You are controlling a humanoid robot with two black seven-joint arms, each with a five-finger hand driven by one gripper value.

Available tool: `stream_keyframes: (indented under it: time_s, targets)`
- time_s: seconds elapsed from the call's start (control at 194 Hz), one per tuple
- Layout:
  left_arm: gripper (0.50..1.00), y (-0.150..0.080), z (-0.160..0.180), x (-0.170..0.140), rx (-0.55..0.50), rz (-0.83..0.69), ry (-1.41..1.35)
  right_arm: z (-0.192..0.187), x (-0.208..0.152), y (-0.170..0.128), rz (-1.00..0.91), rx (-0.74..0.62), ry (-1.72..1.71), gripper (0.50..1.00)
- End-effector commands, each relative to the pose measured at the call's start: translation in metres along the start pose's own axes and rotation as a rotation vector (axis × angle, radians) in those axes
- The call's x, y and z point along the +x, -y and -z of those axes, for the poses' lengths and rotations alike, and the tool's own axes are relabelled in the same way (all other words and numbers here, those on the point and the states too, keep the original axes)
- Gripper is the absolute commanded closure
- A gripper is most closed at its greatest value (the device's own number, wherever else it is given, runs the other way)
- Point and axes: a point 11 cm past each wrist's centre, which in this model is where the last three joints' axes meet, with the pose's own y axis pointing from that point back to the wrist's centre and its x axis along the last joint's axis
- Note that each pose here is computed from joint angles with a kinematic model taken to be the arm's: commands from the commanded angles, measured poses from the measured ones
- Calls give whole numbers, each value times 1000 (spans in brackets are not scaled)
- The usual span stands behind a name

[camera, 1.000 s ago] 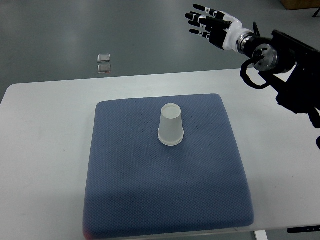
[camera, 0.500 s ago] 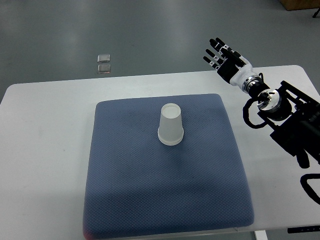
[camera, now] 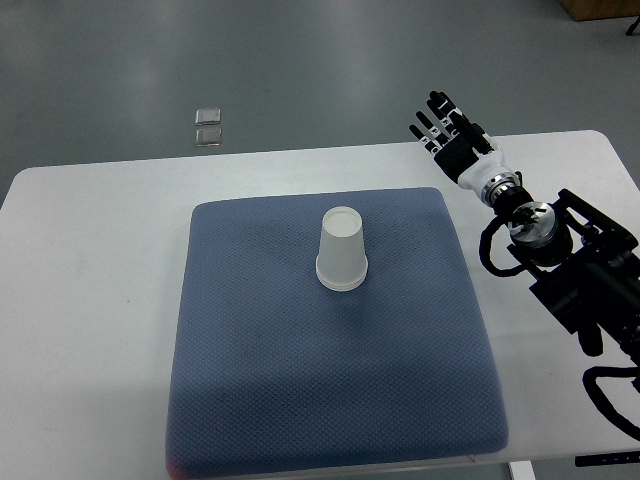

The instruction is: Stack paper cups

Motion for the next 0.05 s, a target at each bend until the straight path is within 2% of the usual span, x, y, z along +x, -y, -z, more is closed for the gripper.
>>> stream_keyframes:
  time_s: [0.0, 0.041]
  targets:
    - [500, 0, 0, 1, 0, -1, -2, -1, 2, -1, -4, 10, 4, 587]
    - [500, 0, 0, 1, 0, -1, -2, -2, 2, -1, -4, 9, 4, 587]
